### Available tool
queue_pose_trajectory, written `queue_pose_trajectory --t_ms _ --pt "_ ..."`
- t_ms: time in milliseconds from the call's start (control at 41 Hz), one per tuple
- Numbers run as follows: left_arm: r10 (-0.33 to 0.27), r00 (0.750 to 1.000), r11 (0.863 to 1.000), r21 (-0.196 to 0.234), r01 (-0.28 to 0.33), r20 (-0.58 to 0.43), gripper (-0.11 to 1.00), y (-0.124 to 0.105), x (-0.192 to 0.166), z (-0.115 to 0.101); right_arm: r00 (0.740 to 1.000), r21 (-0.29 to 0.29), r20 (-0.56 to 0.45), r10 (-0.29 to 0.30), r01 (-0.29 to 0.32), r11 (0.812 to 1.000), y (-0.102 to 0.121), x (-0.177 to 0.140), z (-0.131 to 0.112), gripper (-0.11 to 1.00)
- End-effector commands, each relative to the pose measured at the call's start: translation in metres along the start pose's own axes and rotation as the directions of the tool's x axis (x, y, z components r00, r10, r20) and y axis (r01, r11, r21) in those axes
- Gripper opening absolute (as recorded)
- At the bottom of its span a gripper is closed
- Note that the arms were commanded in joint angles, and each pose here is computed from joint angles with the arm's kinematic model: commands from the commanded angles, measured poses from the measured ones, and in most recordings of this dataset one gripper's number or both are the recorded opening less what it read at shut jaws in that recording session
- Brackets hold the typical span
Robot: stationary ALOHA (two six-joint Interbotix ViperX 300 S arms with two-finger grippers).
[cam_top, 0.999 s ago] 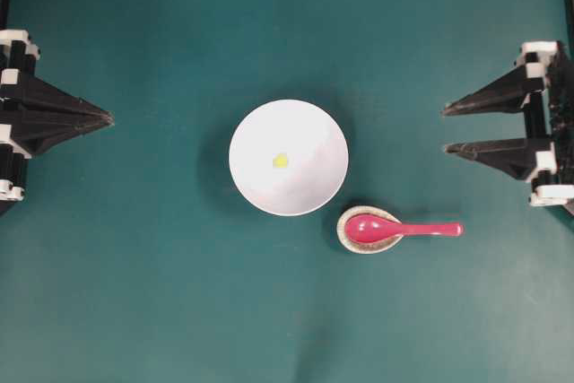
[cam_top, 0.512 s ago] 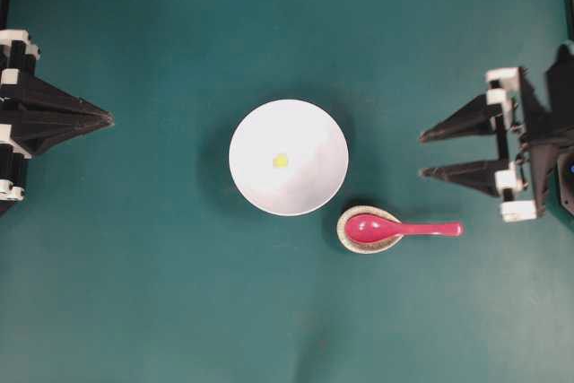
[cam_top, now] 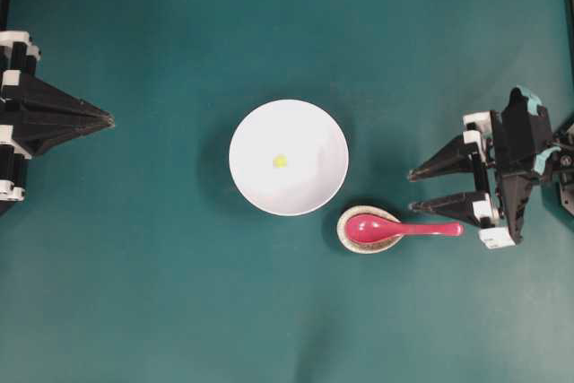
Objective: Scoop the yellow hexagonal prism block from the bowl with a spoon using the right arm.
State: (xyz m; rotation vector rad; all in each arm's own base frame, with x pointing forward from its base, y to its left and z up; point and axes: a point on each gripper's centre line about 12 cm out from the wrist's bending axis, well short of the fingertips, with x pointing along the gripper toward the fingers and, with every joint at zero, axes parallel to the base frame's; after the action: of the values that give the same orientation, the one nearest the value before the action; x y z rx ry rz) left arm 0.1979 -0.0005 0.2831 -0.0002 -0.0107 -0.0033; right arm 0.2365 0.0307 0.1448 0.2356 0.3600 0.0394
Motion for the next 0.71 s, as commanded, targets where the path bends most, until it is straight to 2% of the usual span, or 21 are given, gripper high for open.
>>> queue_pose_trajectory --t_ms 0,317,487,682 --pt "0.003 1.000 1.000 -0.001 -0.003 0.026 0.01 0.001 0.002 0.011 0.999 0.014 0.022 0.024 -0.024 1.000 0.008 0.001 -0.004 0.56" --pt "0.003 1.000 1.000 -0.006 -0.003 0.025 0.01 0.001 0.002 0.010 0.999 0.050 0.015 0.038 -0.038 0.998 0.021 0.004 -0.026 0.56" --pt "0.003 1.000 1.000 -0.006 -0.003 0.020 0.01 0.001 0.002 0.010 0.998 0.041 0.047 0.050 -0.052 0.998 0.027 0.004 -0.033 0.56" --pt "0.003 1.000 1.000 -0.008 -0.003 0.014 0.01 0.001 0.002 0.009 0.998 0.014 0.028 0.059 -0.059 0.998 0.031 0.008 -0.045 0.56"
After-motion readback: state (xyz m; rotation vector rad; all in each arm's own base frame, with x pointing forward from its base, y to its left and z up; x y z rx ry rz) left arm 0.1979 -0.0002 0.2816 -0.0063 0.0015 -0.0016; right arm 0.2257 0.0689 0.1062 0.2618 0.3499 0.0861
